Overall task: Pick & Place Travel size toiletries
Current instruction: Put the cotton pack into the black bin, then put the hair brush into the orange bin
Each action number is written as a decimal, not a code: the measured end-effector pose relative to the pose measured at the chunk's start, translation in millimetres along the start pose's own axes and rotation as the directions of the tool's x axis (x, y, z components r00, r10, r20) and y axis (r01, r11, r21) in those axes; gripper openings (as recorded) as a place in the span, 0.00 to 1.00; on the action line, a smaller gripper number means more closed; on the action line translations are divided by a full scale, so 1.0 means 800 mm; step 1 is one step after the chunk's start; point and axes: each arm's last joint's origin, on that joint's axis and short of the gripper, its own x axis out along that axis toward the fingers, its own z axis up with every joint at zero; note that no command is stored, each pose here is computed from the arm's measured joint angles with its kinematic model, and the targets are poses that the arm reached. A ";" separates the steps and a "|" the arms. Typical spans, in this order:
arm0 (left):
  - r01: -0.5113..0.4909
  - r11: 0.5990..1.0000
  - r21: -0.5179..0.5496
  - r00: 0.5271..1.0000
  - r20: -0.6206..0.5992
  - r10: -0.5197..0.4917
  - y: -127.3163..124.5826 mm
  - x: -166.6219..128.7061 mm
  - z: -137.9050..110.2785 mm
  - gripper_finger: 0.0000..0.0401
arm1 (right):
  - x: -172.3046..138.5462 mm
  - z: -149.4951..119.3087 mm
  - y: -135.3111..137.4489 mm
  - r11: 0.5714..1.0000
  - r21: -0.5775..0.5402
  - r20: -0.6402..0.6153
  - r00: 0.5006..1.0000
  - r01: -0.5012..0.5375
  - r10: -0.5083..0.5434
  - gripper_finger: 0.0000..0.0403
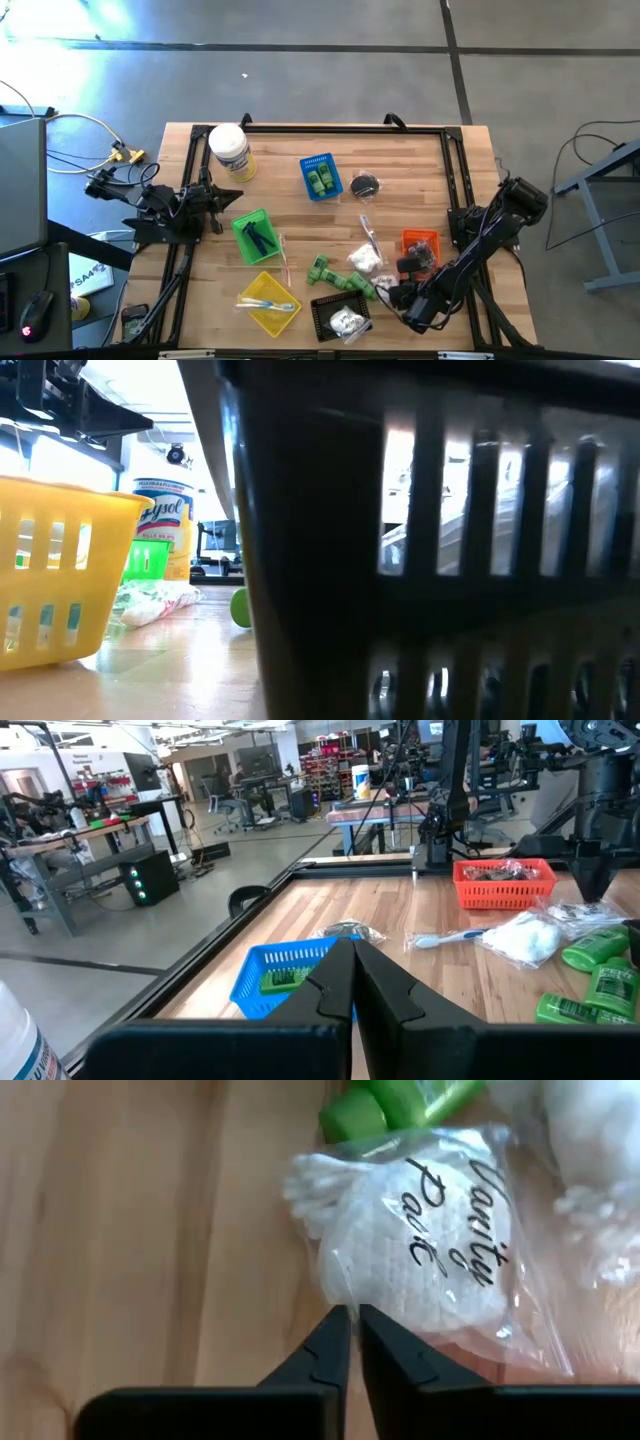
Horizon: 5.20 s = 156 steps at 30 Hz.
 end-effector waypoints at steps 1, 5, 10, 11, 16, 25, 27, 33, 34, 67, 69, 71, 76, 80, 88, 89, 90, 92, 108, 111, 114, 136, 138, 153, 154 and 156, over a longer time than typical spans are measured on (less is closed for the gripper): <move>0.000 1.000 0.000 1.000 0.000 0.000 0.000 0.000 0.000 0.00 | -0.002 0.001 0.000 1.000 -0.009 0.011 1.000 -0.004 0.004 0.02; 0.000 1.000 0.000 1.000 0.000 0.000 0.000 0.000 0.000 0.00 | -0.014 0.006 -0.002 1.000 -0.007 0.074 0.997 0.012 -0.012 0.01; 0.000 1.000 0.000 1.000 0.000 0.000 0.000 0.000 0.000 0.00 | -0.047 0.025 -0.001 0.998 -0.059 0.146 0.989 0.035 -0.026 0.01; 0.000 1.000 0.000 1.000 0.000 0.000 0.000 0.000 0.000 0.00 | -0.056 0.029 -0.001 0.997 -0.064 0.162 0.986 0.037 -0.026 0.01; 0.000 1.000 0.000 1.000 0.000 0.000 0.000 0.000 0.000 0.00 | -0.086 0.040 -0.003 0.995 -0.086 0.226 0.973 0.058 -0.037 0.00; 0.000 1.000 0.000 1.000 0.000 0.000 0.000 0.000 0.000 0.00 | -0.105 0.051 -0.008 0.970 -0.116 0.307 0.936 0.216 -0.172 0.00; 0.000 1.000 -0.001 1.000 0.001 0.000 0.000 0.000 0.000 0.00 | -0.108 0.059 -0.010 0.962 -0.128 0.346 0.920 0.240 -0.183 0.00; 0.000 1.000 -0.001 1.000 0.000 0.000 0.000 0.000 0.000 0.00 | -0.107 0.089 -0.018 0.958 -0.208 0.430 0.898 0.199 -0.093 0.00; 0.000 1.000 -0.001 1.000 0.000 0.000 0.000 0.000 0.000 0.00 | -0.106 0.096 -0.019 0.959 -0.225 0.443 0.895 0.172 -0.056 0.00; 0.001 1.000 0.004 1.000 -0.006 -0.001 0.000 0.000 -0.001 0.00 | -0.047 0.161 -0.026 0.867 -0.427 0.425 0.789 -0.257 0.444 0.00; 0.001 1.000 0.004 1.000 -0.006 -0.001 0.000 0.000 -0.001 0.00 | -0.040 0.159 -0.026 0.871 -0.411 0.402 0.804 -0.269 0.438 0.00; 0.001 1.000 0.004 1.000 -0.006 -0.001 0.000 0.000 -0.001 0.00 | -0.031 0.159 -0.026 0.874 -0.396 0.379 0.817 -0.281 0.434 0.00; 0.001 1.000 0.004 1.000 -0.006 -0.001 0.000 0.000 -0.001 0.00 | -0.023 0.159 -0.029 0.879 -0.369 0.356 0.827 -0.304 0.435 0.00; 0.001 1.000 0.004 1.000 -0.006 -0.001 0.000 0.000 -0.001 0.00 | -0.022 0.158 -0.030 0.882 -0.365 0.346 0.836 -0.299 0.427 0.00; 0.001 1.000 0.004 1.000 -0.006 -0.001 0.000 0.000 -0.001 0.00 | -0.025 0.159 -0.031 0.866 -0.355 0.335 0.817 -0.352 0.469 0.09; 0.001 1.000 0.004 1.000 -0.006 -0.001 0.000 0.000 -0.001 0.00 | -0.025 0.159 -0.031 0.867 -0.352 0.335 0.817 -0.353 0.469 0.12; 0.002 1.000 0.004 1.000 -0.006 -0.002 0.000 0.000 -0.001 0.00 | -0.025 0.159 -0.031 0.869 -0.343 0.334 0.818 -0.357 0.468 0.16; 0.001 1.000 0.004 1.000 -0.006 -0.001 0.000 0.000 -0.001 0.00 | -0.024 0.160 -0.034 0.871 -0.335 0.336 0.818 -0.360 0.467 0.23; 0.003 1.000 0.015 1.000 -0.019 -0.003 0.000 0.000 -0.003 0.00 | -0.106 0.157 -0.068 0.857 -0.392 0.446 0.746 -0.334 0.494 0.45; 0.003 1.000 0.015 1.000 -0.018 -0.003 0.000 0.000 -0.003 0.00 | -0.141 0.149 -0.079 0.855 -0.436 0.500 0.715 -0.280 0.489 0.42; 0.003 1.000 0.016 1.000 -0.018 -0.003 0.000 0.000 -0.003 0.00 | -0.182 0.134 -0.097 0.893 -0.424 0.593 0.699 -0.151 0.400 0.36; 0.039 0.993 0.112 0.999 0.007 -0.040 -0.001 0.000 0.001 0.00 | -0.218 -0.063 -0.246 0.999 -0.029 0.971 0.238 -0.027 0.034 0.01; 0.037 0.993 0.113 0.999 0.007 -0.038 -0.001 0.000 0.001 0.00 | -0.201 -0.072 -0.249 0.999 -0.028 0.975 0.218 -0.045 0.037 0.01; 0.037 0.993 0.115 0.999 0.006 -0.038 -0.001 0.000 0.000 0.00 | -0.128 -0.098 -0.266 0.998 0.043 0.995 0.087 0.044 -0.046 0.01; 0.037 0.993 0.115 0.999 0.006 -0.038 -0.001 0.000 0.000 0.00 | -0.125 -0.098 -0.266 0.999 0.037 0.995 0.093 0.034 -0.040 0.01; 0.037 0.993 0.115 0.999 0.006 -0.038 -0.001 0.000 0.000 0.00 | -0.121 -0.100 -0.267 0.999 0.041 0.994 0.105 0.022 -0.043 0.01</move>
